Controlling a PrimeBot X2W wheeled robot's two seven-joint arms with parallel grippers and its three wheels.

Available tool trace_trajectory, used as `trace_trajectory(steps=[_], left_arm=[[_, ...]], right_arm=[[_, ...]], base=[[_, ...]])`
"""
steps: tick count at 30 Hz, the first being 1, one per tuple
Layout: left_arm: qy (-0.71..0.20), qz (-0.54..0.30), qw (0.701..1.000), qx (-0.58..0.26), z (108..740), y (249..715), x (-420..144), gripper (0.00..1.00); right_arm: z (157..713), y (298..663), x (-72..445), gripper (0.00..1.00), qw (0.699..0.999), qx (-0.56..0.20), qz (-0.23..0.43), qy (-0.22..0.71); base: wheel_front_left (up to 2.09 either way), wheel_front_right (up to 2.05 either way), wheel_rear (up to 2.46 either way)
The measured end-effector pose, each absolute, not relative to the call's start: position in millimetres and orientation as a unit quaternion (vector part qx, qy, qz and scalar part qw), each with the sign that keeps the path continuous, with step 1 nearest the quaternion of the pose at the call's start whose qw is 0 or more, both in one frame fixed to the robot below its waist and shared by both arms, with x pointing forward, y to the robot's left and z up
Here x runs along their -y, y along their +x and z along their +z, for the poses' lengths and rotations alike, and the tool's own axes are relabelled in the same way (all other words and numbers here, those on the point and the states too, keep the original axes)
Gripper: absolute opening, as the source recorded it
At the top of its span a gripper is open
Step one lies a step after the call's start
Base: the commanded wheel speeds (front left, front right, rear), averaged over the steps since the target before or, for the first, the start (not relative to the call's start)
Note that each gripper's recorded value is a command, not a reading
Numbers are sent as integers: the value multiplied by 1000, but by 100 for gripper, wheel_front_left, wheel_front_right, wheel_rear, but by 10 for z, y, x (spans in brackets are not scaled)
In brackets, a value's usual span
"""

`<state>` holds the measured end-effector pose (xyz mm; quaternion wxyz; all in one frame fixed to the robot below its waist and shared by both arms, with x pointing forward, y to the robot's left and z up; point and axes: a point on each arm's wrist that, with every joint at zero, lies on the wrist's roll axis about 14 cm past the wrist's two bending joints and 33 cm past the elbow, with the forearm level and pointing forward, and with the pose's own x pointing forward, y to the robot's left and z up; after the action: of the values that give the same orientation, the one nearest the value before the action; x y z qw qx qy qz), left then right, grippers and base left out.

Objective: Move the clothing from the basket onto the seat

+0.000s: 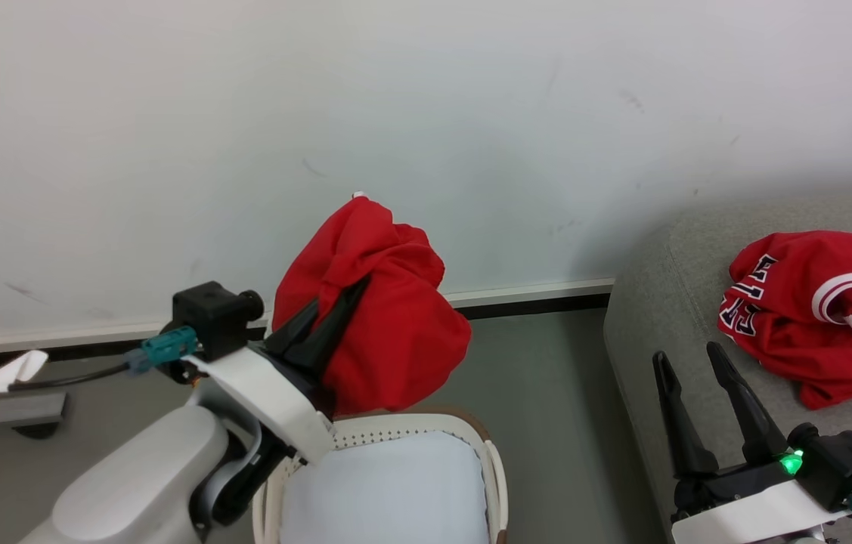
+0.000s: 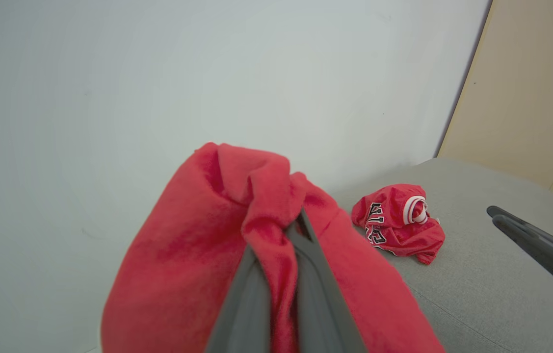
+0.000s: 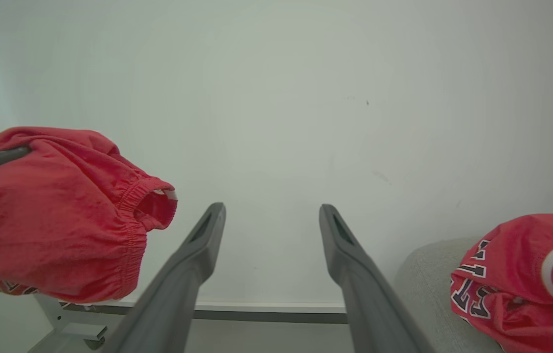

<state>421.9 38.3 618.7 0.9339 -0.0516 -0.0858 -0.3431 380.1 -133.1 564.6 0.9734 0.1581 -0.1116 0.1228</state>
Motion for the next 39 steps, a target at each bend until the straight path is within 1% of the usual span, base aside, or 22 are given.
trace_trajectory(steps=[6,11,17,22,26,31,39], left_arm=[[-55,-340,935,88,6201,4174,-403,0],[-55,-338,936,87,6190,4182,-407,0],[-56,-333,938,84,6167,4200,-404,0],[-61,-332,937,84,6169,4194,-386,0],[-63,-334,937,84,6178,4182,-370,0],[-67,-342,934,78,6150,4117,-311,0],[-70,-354,930,64,6063,3964,-252,0]], right_arm=[[5645,3789,1244,100,972,109,139,154],[5671,3767,1045,100,968,107,177,139],[5694,3653,512,100,952,98,267,117],[5626,3487,11,100,928,78,349,101],[5578,3435,-251,100,914,65,391,87],[5702,3487,-484,100,903,75,413,89],[5698,3667,-599,100,905,77,414,64]], base=[[0,0,0],[0,0,0],[0,0,0],[0,0,0],[0,0,0],[0,0,0],[0,0,0]])
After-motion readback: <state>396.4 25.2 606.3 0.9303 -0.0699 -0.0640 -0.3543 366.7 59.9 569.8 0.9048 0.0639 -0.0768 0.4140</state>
